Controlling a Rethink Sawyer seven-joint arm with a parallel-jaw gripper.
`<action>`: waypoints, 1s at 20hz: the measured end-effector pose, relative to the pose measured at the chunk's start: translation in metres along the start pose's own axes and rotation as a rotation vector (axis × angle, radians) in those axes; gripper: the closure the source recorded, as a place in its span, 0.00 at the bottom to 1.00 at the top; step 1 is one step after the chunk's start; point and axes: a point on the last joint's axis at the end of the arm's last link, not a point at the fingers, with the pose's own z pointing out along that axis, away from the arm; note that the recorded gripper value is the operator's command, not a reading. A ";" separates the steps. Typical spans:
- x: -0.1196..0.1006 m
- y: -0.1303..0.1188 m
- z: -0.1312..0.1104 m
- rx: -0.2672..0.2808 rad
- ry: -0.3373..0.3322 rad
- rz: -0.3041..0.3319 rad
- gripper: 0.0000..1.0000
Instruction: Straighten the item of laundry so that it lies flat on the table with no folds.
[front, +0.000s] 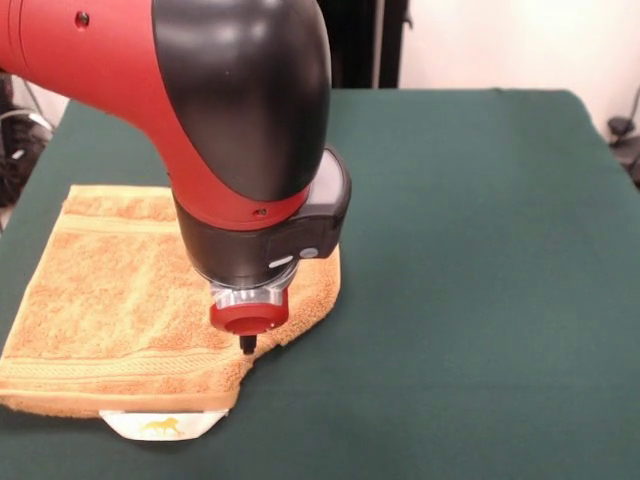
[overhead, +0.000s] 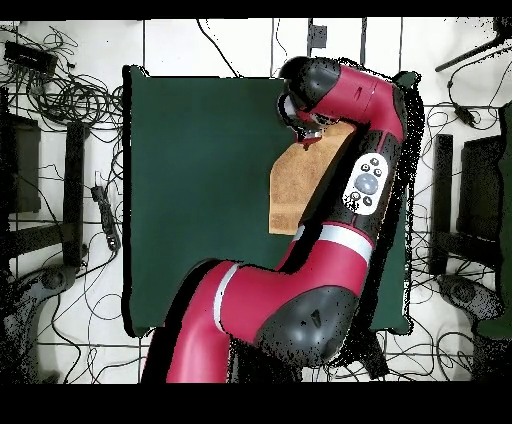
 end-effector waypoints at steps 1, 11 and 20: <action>0.000 0.000 0.002 -0.001 -0.002 0.000 0.00; 0.000 0.002 0.017 -0.011 -0.019 -0.006 0.00; 0.002 0.004 0.039 -0.026 -0.031 -0.011 0.00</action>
